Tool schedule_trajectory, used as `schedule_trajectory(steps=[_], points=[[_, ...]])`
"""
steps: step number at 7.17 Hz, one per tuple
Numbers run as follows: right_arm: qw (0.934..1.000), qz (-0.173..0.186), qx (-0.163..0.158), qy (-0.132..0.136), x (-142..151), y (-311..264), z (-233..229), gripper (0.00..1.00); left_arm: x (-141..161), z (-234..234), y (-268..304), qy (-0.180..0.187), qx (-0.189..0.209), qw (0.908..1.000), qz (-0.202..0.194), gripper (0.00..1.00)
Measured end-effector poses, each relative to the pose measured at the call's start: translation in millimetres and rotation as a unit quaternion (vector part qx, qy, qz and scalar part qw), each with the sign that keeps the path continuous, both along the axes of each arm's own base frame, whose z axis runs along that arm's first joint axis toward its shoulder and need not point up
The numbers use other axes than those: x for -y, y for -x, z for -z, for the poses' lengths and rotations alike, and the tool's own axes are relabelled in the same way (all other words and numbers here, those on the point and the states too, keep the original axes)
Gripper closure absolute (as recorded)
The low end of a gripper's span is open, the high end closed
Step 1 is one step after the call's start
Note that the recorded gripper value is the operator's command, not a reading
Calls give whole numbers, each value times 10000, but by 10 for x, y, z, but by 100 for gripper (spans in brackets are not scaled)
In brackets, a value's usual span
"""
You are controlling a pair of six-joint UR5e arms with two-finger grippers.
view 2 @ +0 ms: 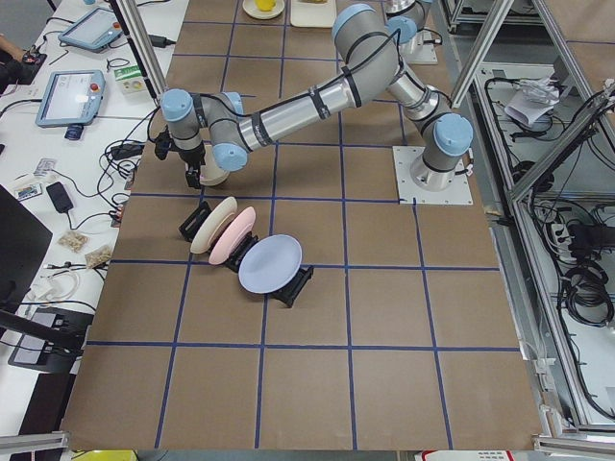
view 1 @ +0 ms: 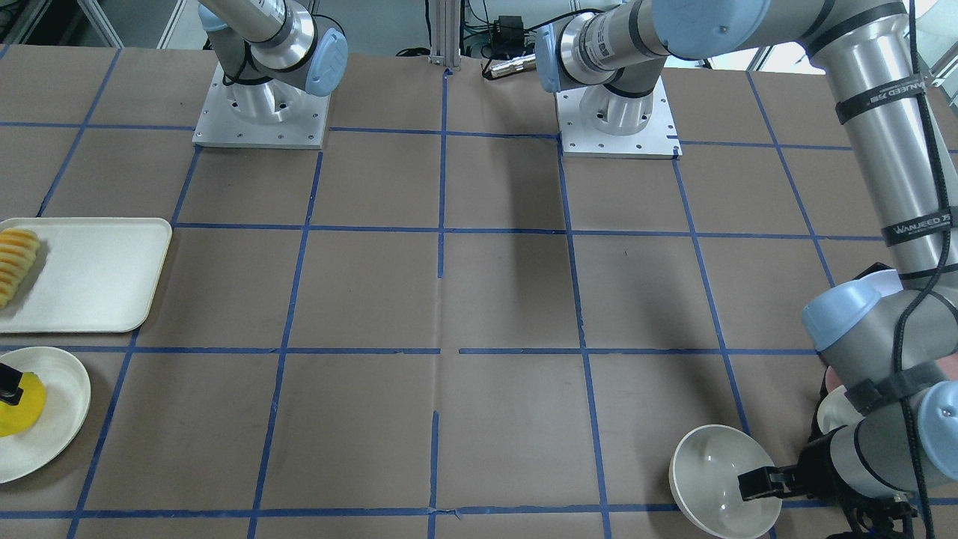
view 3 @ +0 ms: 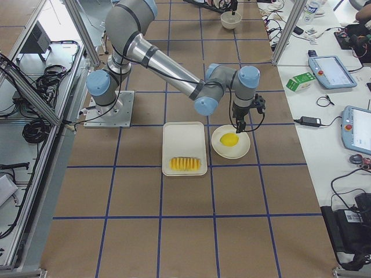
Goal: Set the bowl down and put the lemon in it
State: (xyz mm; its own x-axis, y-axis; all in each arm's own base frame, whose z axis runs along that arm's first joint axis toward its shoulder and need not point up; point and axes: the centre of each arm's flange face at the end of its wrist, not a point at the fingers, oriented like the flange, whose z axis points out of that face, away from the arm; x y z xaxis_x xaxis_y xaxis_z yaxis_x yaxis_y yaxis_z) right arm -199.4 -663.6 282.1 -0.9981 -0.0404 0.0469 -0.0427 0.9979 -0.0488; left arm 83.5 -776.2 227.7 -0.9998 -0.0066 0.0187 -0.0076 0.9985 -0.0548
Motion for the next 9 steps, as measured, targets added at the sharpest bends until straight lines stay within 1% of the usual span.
schedule_trajectory(steps=[1,2,3,4,6,7,8,9], points=[[10000,23,45,-75,-1,68,138,0,-21,131,14,-59,-35,10000,10,50],[9999,36,72,-131,-4,94,226,0,-50,229,24,-110,-57,9999,15,79],[9998,45,88,-191,-1,111,312,0,-68,261,31,-124,-65,9999,9,95],[9996,52,109,-270,0,144,422,0,-77,251,38,-121,-69,9999,-22,100],[9992,84,138,-352,-5,227,578,0,-95,190,52,-122,-77,9999,-55,100],[9993,96,135,-350,5,248,639,18,-103,155,54,-118,-71,9999,-60,100],[9993,119,145,-333,23,258,704,69,-111,120,60,-118,-72,9999,-61,100],[9993,147,155,-295,40,265,749,100,-127,40,102,-136,-96,9998,-68,100]])
